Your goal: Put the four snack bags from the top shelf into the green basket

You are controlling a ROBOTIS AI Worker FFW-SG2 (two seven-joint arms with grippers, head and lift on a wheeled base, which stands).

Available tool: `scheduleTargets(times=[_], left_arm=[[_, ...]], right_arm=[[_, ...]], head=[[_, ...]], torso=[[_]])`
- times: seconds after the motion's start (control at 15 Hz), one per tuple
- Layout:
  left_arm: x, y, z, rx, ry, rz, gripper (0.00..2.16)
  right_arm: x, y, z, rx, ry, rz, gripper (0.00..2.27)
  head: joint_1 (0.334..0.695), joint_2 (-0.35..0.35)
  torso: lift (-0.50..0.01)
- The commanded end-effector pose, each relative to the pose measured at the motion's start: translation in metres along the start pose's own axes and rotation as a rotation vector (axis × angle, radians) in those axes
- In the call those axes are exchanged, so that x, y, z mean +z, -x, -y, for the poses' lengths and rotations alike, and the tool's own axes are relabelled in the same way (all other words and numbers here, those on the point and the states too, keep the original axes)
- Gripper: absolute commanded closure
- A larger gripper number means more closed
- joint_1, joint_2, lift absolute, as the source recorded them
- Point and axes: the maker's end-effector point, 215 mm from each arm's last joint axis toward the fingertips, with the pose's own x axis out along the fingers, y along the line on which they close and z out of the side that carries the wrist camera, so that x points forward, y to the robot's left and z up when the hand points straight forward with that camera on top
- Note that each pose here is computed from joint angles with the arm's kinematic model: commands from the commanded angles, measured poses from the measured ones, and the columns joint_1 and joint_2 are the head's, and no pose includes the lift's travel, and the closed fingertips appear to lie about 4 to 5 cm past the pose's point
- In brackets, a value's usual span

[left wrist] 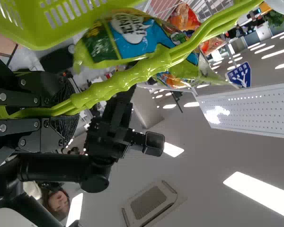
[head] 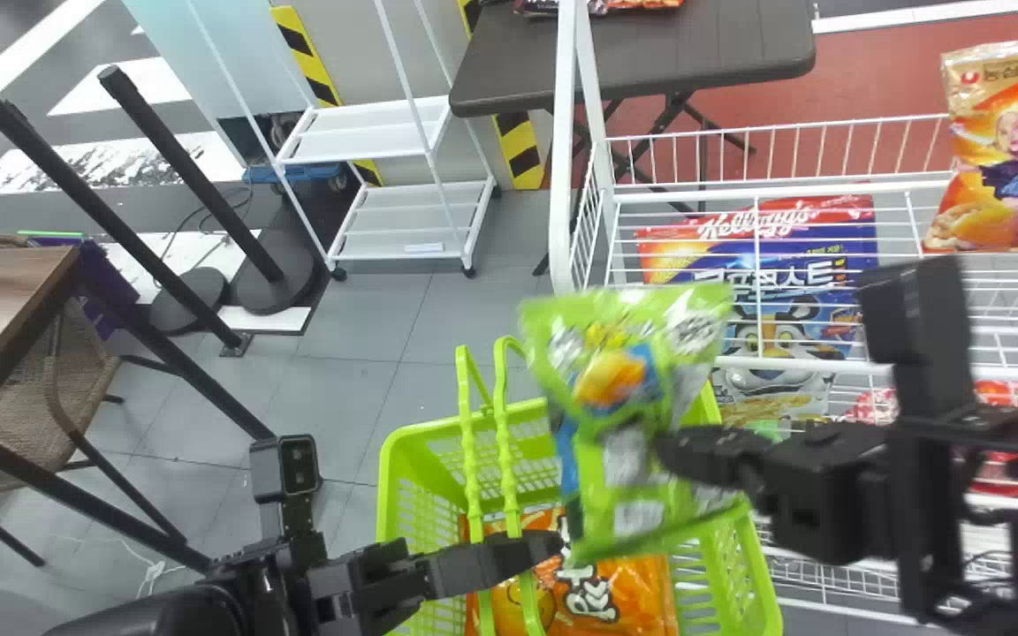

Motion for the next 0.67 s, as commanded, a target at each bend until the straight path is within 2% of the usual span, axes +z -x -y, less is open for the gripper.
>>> scheduleTargets(times=[0.0,0.27,0.33,0.4,0.47,0.6], left_arm=[[0.0,-0.002,0.003,-0.014,-0.002,-0.003,2.15],[0.0,-0.003,0.004,-0.014,-0.005,-0.006,2.15],[0.0,-0.003,0.004,-0.016,-0.003,-0.006,2.15],[0.0,-0.002,0.004,-0.014,-0.002,-0.009,2.15],[0.0,-0.002,0.004,-0.013,-0.003,-0.008,2.15],[0.001,-0.001,0.004,-0.012,-0.004,-0.01,2.15]], right_arm=[[-0.03,-0.019,-0.016,0.033,0.012,-0.119,2.26],[-0.068,-0.046,-0.026,0.044,0.044,-0.266,2.25],[-0.08,-0.046,-0.021,0.029,0.056,-0.328,1.74],[-0.082,-0.044,-0.015,0.024,0.055,-0.358,0.62],[-0.078,-0.043,-0.011,0.018,0.049,-0.35,0.0],[-0.063,-0.03,0.003,0.038,-0.026,-0.303,0.02]], head=[[0.695,0.35],[0.695,0.35],[0.695,0.35],[0.695,0.35],[0.695,0.35],[0.695,0.35]], torso=[[0.0],[0.0],[0.0],[0.0],[0.0],[0.0]])
